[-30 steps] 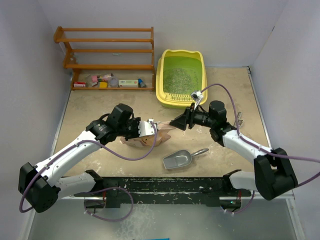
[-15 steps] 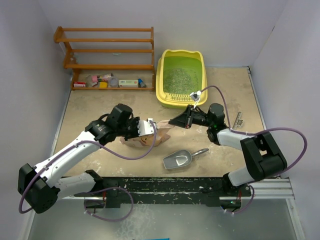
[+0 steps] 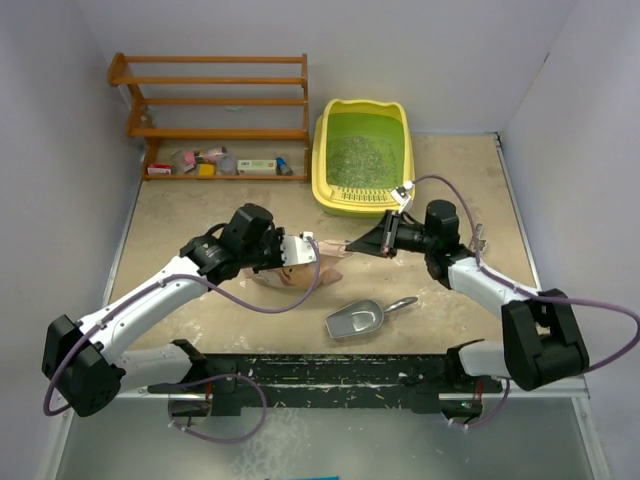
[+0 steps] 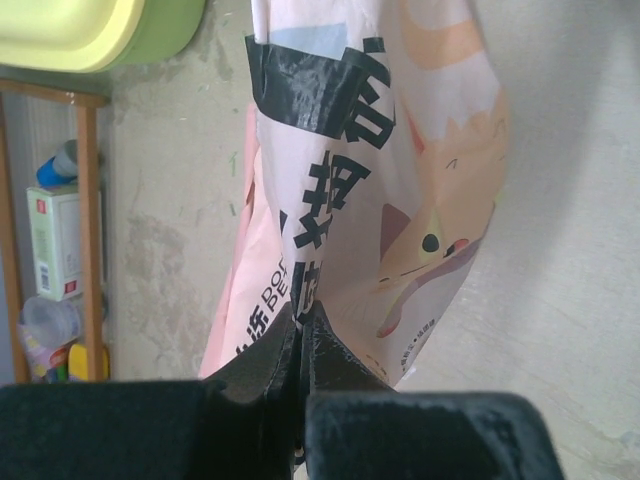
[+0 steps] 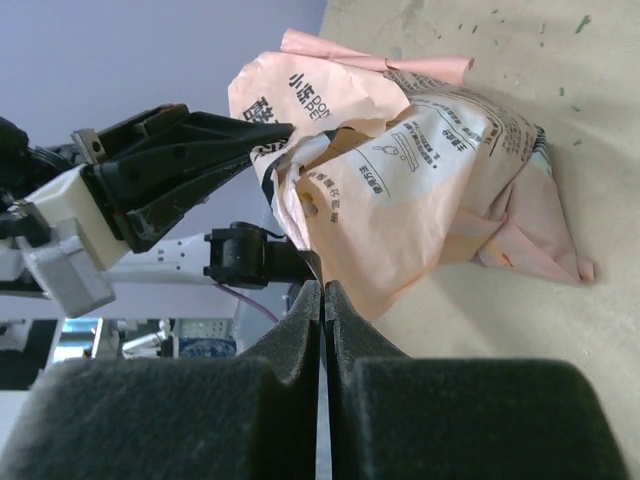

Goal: Fill the litter box with clean litter

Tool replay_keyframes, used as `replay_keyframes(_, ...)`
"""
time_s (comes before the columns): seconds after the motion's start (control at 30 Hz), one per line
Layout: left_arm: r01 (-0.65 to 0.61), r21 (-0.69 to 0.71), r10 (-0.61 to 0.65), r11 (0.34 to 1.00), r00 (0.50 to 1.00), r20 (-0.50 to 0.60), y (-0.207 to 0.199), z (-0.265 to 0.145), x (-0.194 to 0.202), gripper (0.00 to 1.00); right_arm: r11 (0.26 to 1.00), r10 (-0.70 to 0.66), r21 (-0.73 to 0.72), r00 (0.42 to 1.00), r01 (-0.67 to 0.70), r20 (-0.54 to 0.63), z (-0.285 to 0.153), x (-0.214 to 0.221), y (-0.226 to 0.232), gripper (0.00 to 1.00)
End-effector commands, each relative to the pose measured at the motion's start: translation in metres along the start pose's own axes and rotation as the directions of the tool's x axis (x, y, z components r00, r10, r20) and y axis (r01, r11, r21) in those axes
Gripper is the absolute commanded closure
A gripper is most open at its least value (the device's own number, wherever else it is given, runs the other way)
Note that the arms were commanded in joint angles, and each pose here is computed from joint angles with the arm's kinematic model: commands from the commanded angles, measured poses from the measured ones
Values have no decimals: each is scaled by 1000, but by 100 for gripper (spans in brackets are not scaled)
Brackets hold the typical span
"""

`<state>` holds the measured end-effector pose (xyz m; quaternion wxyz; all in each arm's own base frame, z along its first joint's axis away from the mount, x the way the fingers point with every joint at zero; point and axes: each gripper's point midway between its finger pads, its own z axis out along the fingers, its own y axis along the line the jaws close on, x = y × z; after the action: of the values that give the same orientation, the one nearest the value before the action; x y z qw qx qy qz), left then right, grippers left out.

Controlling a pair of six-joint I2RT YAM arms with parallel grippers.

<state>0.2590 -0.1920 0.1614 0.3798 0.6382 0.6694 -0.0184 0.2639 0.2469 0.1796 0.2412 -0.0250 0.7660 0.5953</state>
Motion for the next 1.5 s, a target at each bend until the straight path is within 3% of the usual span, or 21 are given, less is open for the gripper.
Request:
replay_keyframes(0.0,-60,-213,38,975,994,-104,52,-19,8,100,993,97,62,994,-100,49,-24,-13,-4,100)
replay_keyframes(0.13,-70,-227,67,971,998,-21,54,-29,-9,100,997,59,53,998,-61,34,-30,-17,-3,100)
replay_keyframes(0.23,-68,-201,89,977,991,96,47,-34,-29,100,958,-240,163,971,236,4,-32,-28,-6,100)
replay_keyframes(0.3,-59,-169,86,984,984,154,41,-37,-40,100,815,-516,265,853,516,-75,-32,-28,4,96)
replay_keyframes(0.33,-50,-153,76,987,983,167,39,-36,-43,100,733,-607,307,787,608,-109,-29,-28,6,88)
replay_keyframes(0.4,-35,-131,58,991,984,170,37,-36,-45,100,641,-704,299,697,707,-136,-24,-25,19,75)
replay_keyframes(0.5,-26,-109,41,994,990,138,35,-31,-40,100,566,-768,284,620,774,-159,-19,-23,27,61)
replay_keyframes(0.7,9,-108,5,994,991,131,35,-29,-39,100,375,-879,218,420,901,-224,3,7,35,56)
replay_keyframes(1.0,46,-107,-30,993,989,148,33,-30,-40,100,127,-940,262,200,957,-275,23,23,24,41)
replay_keyframes(1.2,44,-134,-19,990,983,182,32,-39,-41,98,34,-958,314,120,949,-259,32,11,17,39)
replay_keyframes(1.47,44,-142,-15,989,979,202,29,-44,-41,98,15,-973,329,89,944,-212,39,5,25,39)
